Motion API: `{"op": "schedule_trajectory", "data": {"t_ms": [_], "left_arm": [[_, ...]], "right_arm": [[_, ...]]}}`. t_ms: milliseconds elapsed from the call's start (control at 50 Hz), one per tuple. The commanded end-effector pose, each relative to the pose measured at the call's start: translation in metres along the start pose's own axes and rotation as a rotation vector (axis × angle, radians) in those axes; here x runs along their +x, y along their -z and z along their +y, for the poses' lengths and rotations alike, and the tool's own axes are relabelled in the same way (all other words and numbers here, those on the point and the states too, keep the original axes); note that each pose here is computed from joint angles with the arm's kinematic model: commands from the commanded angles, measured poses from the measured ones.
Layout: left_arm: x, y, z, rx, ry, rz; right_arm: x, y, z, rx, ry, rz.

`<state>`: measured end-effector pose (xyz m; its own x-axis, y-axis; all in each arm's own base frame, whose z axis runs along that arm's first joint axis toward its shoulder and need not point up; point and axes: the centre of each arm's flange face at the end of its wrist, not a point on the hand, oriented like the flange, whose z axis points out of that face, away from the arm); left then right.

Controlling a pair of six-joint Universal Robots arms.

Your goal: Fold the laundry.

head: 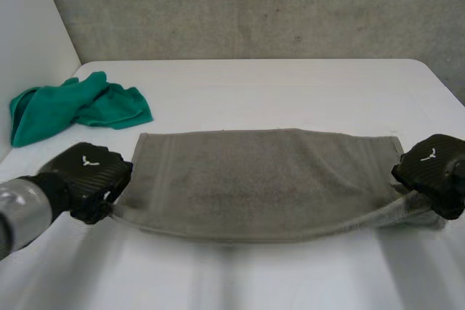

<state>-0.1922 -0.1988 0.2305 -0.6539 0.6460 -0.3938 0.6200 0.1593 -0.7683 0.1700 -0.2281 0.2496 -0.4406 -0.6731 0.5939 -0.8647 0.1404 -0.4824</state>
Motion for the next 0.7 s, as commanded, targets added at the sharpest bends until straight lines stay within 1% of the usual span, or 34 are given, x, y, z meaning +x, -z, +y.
{"op": "schedule_trajectory", "data": {"t_ms": [20,80,140,160,180,220,260,380,500,600,700], "left_arm": [[-0.014,-0.070,0.015,-0.018,0.018,-0.006],[-0.019,-0.095,0.010,0.013,0.031,-0.048],[-0.031,-0.125,0.003,0.068,0.048,-0.148],[-0.033,-0.130,0.002,0.076,0.048,-0.166],[-0.039,-0.142,0.001,0.092,0.046,-0.210],[-0.044,-0.155,0.000,0.112,0.039,-0.247],[-0.047,-0.172,-0.001,0.136,0.031,-0.278],[-0.046,-0.200,-0.004,0.220,0.009,-0.312],[-0.054,-0.219,-0.010,0.318,-0.008,-0.397],[-0.052,-0.231,-0.008,0.348,-0.016,-0.402],[-0.050,-0.241,-0.005,0.373,-0.022,-0.402]], "right_arm": [[0.000,-0.057,0.008,0.007,-0.028,0.010],[0.004,-0.078,0.007,0.024,-0.068,0.037],[0.011,-0.101,0.002,0.033,-0.102,0.083],[0.013,-0.106,0.001,0.034,-0.105,0.099],[0.014,-0.112,0.000,0.033,-0.108,0.112],[0.021,-0.127,-0.006,0.036,-0.113,0.171],[0.025,-0.135,-0.010,0.047,-0.111,0.200],[0.031,-0.167,-0.026,0.111,-0.091,0.277],[0.034,-0.187,-0.034,0.150,-0.083,0.326],[0.034,-0.208,-0.038,0.178,-0.073,0.361],[0.034,-0.222,-0.037,0.166,-0.069,0.393]]}}
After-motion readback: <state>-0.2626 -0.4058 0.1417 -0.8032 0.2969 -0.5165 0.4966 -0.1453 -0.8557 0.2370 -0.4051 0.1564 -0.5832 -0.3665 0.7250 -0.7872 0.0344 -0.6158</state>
